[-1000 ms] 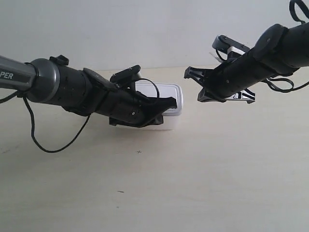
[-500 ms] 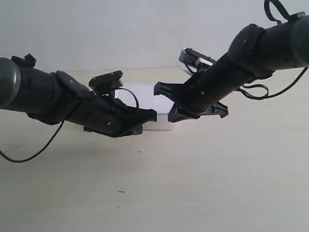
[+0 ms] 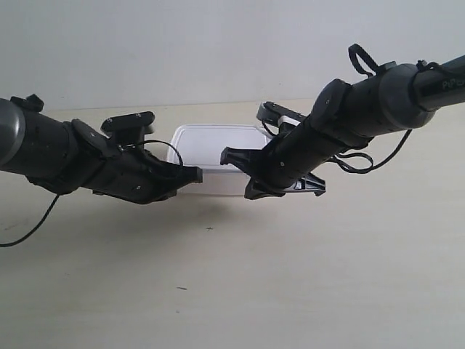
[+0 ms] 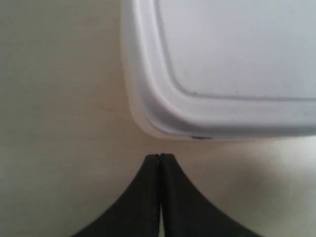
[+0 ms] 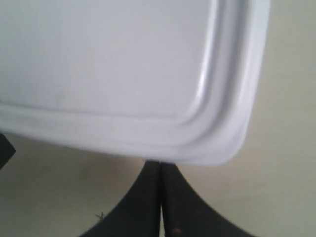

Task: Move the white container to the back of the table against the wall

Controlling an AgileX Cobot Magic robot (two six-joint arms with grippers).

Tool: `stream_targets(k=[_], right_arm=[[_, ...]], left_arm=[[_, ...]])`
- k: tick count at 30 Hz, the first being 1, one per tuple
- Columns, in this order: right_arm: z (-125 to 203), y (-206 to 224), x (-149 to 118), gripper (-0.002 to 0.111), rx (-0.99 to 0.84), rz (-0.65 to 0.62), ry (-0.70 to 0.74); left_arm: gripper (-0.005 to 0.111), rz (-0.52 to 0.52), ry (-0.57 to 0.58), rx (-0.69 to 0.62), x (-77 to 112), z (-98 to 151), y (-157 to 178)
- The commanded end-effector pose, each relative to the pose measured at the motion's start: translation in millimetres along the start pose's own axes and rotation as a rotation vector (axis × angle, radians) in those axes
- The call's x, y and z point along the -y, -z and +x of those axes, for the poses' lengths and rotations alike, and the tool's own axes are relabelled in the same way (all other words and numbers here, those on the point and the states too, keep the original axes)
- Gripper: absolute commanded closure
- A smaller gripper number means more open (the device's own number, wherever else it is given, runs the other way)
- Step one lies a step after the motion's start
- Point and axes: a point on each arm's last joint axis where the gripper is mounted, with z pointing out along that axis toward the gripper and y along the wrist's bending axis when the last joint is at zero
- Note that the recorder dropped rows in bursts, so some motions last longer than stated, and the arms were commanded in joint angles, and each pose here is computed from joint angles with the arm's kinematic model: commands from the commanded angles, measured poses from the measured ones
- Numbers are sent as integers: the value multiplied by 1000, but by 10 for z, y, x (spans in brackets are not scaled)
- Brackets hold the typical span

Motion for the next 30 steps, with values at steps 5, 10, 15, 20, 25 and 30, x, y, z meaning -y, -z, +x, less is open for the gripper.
stream_targets(k=[5, 10, 15, 20, 25, 30], right_arm=[[-194, -120, -82, 108, 44, -17, -1], [-233, -196, -66, 108, 51, -5, -3], [-249, -195, -30, 108, 68, 35, 23], [-258, -192, -21, 108, 74, 38, 25], [-295, -180, -33, 108, 86, 48, 66], [-378, -139, -71, 108, 115, 63, 137]], left_arm=[[107, -9, -27, 36, -22, -141, -101], [107, 40, -23, -23, 26, -96, -99], [107, 53, 8, -19, 97, -94, -112], [107, 52, 6, -22, 101, -116, -251], [107, 48, 6, -15, 101, -138, -322], [107, 39, -7, 43, 129, -265, -313]])
